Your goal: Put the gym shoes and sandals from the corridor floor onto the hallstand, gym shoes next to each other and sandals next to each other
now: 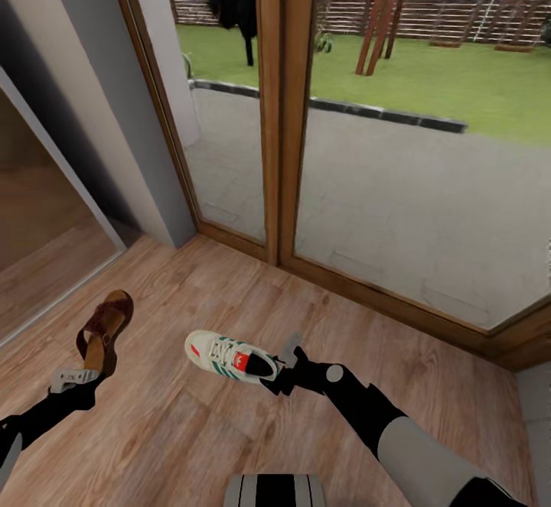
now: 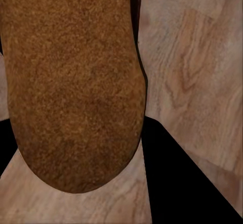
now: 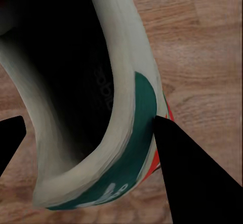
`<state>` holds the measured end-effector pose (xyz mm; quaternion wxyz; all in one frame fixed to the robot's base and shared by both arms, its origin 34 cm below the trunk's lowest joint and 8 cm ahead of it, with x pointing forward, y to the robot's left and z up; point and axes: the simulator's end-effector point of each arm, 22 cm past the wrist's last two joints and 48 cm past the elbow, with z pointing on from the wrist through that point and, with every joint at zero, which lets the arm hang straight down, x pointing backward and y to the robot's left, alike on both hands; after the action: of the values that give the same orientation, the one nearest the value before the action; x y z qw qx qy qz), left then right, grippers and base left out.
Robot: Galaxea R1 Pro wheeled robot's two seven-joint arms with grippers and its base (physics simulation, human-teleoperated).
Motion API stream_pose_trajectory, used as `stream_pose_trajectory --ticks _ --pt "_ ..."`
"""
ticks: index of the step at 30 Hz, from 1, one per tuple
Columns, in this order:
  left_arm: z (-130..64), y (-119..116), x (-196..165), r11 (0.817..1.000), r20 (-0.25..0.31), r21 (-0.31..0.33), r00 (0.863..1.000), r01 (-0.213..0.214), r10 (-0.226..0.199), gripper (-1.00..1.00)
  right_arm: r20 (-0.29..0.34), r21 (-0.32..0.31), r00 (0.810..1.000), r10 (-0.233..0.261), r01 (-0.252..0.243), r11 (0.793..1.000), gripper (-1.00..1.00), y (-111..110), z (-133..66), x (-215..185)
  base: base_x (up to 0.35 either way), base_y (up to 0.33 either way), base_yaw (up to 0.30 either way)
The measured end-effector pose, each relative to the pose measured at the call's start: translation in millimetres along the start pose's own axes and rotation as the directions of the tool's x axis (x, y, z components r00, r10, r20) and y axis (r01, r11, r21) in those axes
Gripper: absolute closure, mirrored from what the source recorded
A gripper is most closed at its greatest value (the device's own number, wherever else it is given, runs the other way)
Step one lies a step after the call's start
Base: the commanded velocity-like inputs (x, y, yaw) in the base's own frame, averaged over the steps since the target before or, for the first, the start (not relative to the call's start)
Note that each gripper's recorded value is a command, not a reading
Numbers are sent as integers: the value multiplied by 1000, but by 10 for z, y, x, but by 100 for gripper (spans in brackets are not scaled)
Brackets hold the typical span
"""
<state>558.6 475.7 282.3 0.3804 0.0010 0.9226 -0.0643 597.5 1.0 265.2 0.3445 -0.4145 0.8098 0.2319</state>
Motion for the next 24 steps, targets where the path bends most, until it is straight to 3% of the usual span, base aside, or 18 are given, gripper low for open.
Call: stream_pose_trajectory --ticks 17,24 --pt "-193 -40 -403 1000 89 0 996 5 -4 100 32 45 998 -53 51 998 100 -97 -250 -374 0 0 -116" --pt "-283 -60 -573 1000 99 0 995 4 -4 100 36 48 998 -59 57 997 100 -115 -348 -524 0 0 -117"
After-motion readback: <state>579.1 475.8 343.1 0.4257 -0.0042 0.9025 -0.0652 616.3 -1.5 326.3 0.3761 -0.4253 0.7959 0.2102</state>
